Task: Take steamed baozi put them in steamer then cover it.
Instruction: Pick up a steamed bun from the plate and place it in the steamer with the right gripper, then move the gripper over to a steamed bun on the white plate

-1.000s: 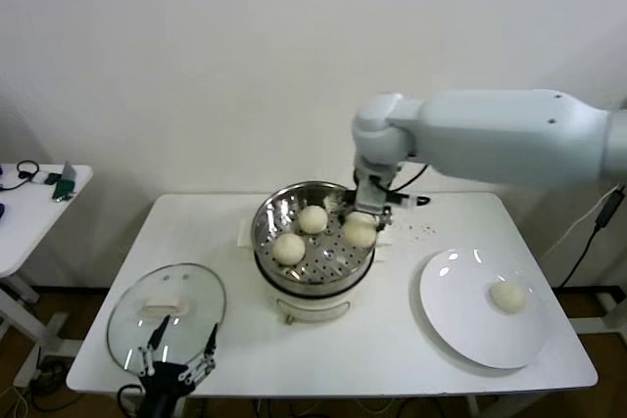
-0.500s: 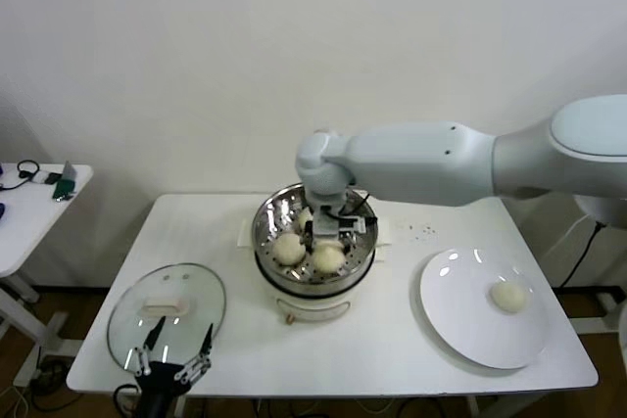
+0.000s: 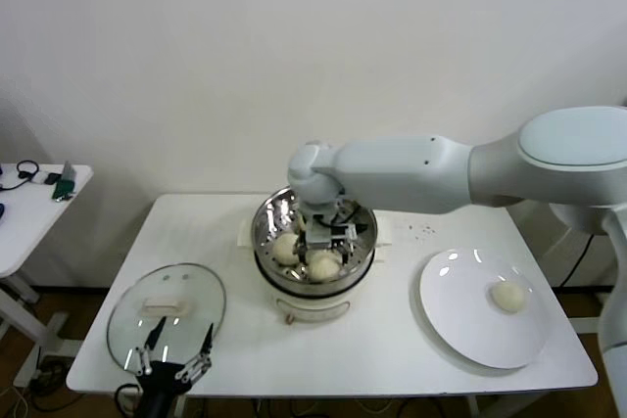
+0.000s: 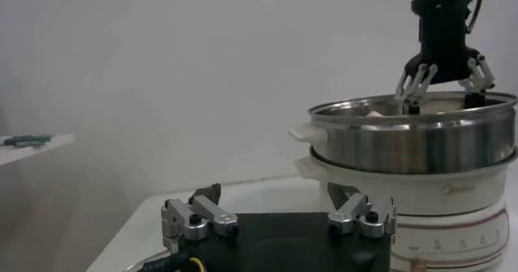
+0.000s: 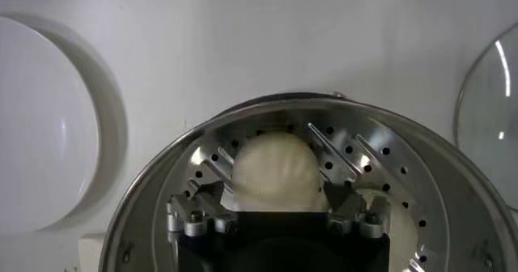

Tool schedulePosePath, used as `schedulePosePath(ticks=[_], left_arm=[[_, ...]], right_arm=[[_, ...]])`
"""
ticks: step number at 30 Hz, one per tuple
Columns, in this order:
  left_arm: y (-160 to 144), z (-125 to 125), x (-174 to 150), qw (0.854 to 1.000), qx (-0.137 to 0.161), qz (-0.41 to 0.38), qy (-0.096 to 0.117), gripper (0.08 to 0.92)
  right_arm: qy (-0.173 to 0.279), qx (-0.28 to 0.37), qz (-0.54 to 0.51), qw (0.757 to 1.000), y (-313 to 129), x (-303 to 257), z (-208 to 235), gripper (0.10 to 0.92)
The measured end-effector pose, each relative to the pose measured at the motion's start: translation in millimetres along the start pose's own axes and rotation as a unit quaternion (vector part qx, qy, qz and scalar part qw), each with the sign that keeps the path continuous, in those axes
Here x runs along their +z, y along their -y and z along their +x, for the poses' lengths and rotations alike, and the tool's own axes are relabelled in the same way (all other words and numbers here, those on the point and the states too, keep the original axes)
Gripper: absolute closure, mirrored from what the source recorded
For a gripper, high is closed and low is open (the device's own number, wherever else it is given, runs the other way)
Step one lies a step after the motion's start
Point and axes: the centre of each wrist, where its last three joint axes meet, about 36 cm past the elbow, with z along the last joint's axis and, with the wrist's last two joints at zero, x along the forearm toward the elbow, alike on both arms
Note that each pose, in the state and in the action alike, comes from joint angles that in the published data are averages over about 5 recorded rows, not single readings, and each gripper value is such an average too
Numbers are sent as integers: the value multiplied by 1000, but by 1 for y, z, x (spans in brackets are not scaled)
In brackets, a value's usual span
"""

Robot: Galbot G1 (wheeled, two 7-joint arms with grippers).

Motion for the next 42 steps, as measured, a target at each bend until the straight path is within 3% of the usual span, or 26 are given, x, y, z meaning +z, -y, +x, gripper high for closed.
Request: schedulePosePath(ticks=[11, 20, 24, 31, 42], left_arm=[[0, -1, 1, 1000, -2, 1, 0, 177], [0, -3, 0, 1000, 2, -1, 4, 177], [-1, -5, -2, 1000, 3, -3, 9, 177], [-1, -9, -5, 1000, 5, -6, 13, 177], [2, -9, -8, 1000, 3, -10, 12, 177]], right_arm=[[-8, 19, -26, 999, -18, 14, 36, 200], [-9, 52, -188, 981, -111, 46, 72, 200], [-5, 75, -294, 953, -174, 54, 80, 200], [-2, 96, -462, 882, -289, 50, 68, 200], [24, 87, -617, 782, -423, 11, -23, 200]])
